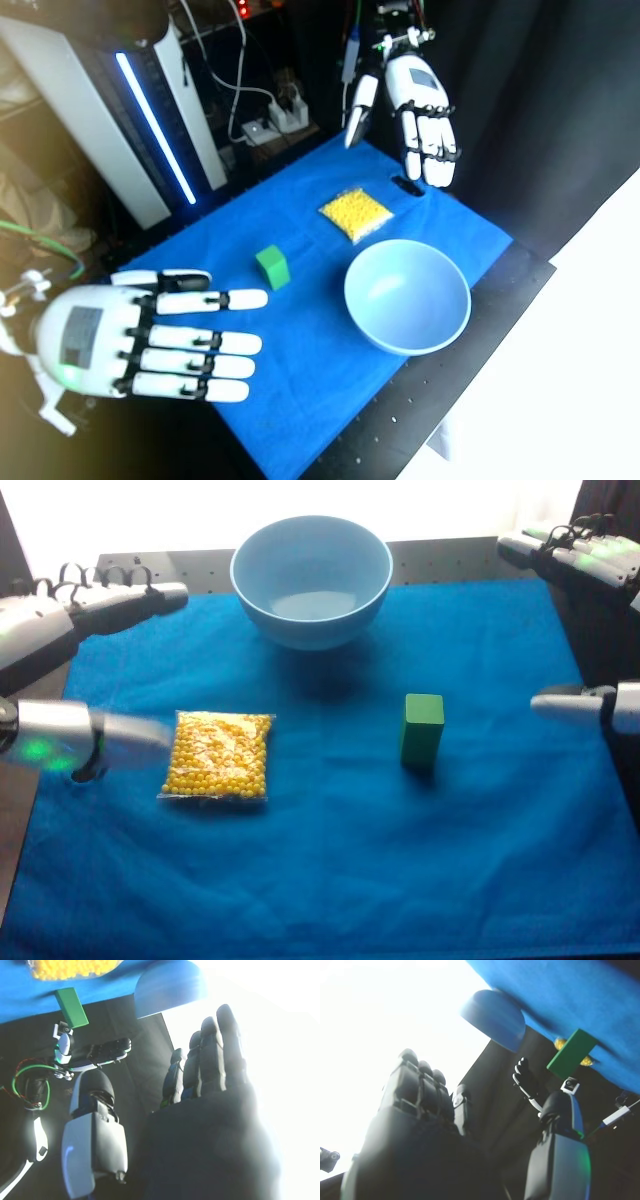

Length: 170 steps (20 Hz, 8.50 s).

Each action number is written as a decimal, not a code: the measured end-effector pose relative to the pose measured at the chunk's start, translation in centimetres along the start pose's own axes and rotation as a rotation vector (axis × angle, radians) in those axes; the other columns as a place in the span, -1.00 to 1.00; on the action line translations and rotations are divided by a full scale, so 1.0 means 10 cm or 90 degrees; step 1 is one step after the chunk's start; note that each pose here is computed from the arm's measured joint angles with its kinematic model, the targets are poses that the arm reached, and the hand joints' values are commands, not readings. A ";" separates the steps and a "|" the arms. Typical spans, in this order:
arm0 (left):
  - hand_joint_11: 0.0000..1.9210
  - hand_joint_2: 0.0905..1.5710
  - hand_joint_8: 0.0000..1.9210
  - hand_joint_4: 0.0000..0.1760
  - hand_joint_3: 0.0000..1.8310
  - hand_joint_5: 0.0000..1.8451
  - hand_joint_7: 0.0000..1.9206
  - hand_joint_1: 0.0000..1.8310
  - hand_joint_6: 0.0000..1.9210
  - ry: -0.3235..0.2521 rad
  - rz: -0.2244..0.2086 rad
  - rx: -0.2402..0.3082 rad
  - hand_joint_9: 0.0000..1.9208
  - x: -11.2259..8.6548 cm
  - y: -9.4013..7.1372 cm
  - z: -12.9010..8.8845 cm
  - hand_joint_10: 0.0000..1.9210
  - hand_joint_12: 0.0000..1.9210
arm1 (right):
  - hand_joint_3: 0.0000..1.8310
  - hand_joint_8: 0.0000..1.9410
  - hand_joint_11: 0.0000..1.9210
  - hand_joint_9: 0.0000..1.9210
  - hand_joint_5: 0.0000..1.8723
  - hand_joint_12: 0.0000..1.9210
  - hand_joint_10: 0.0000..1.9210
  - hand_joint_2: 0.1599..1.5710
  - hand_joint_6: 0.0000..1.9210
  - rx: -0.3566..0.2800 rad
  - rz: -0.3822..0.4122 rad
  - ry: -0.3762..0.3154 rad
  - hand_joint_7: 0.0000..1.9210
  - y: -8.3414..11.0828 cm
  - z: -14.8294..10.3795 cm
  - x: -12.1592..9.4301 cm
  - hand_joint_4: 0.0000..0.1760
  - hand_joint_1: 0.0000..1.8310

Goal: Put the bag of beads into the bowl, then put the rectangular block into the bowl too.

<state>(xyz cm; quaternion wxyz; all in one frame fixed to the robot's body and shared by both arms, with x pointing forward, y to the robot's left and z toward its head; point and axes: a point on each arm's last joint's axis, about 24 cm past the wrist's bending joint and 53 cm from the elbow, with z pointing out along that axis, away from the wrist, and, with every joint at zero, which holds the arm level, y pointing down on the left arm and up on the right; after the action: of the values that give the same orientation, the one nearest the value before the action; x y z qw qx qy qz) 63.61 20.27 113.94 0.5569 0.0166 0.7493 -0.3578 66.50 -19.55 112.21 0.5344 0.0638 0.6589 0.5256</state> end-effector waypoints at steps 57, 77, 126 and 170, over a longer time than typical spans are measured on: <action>-0.55 0.13 -0.80 -1.00 -1.00 -0.27 -0.15 0.12 -0.83 -0.100 0.099 0.062 -0.20 -0.89 -0.90 1.78 -0.59 0.32 | -0.98 -1.00 -1.00 -1.00 -0.77 -1.00 -1.00 0.45 -1.00 -0.005 -0.023 0.025 -0.92 -0.06 0.10 0.10 0.18 -0.01; -0.95 0.01 -1.00 0.40 -1.00 -0.59 -0.57 0.01 -1.00 -0.013 0.112 -0.010 -0.53 -0.37 -0.17 0.89 -1.00 0.28 | -1.00 -1.00 -0.90 -1.00 -0.95 -0.95 -1.00 -0.01 -0.98 -0.084 -0.163 0.146 -1.00 0.42 0.39 0.30 0.99 -0.34; -1.00 0.12 -1.00 -0.85 -1.00 -0.63 -0.60 -0.05 -1.00 0.008 0.072 -0.047 -0.59 -0.13 0.07 0.40 -1.00 0.18 | -1.00 0.39 0.21 0.20 0.33 0.99 0.78 0.20 -0.45 -0.135 -0.188 0.237 0.16 0.61 0.74 1.10 -1.00 0.30; -1.00 0.11 -1.00 -1.00 -1.00 -0.63 -0.57 -0.01 -1.00 0.005 0.061 -0.056 -0.56 -0.11 0.14 0.37 -1.00 0.24 | -1.00 -1.00 -0.99 -0.95 -0.99 -0.33 -0.98 -0.14 -1.00 -0.100 -0.157 0.026 -0.97 0.81 2.12 0.26 0.98 -0.34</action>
<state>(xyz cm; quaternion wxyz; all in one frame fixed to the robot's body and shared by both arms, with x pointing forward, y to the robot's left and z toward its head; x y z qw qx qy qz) 67.65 19.65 113.67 0.5706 0.0291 0.7650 -0.2973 77.92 -1.07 119.31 0.5847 -0.0705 0.6293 0.5070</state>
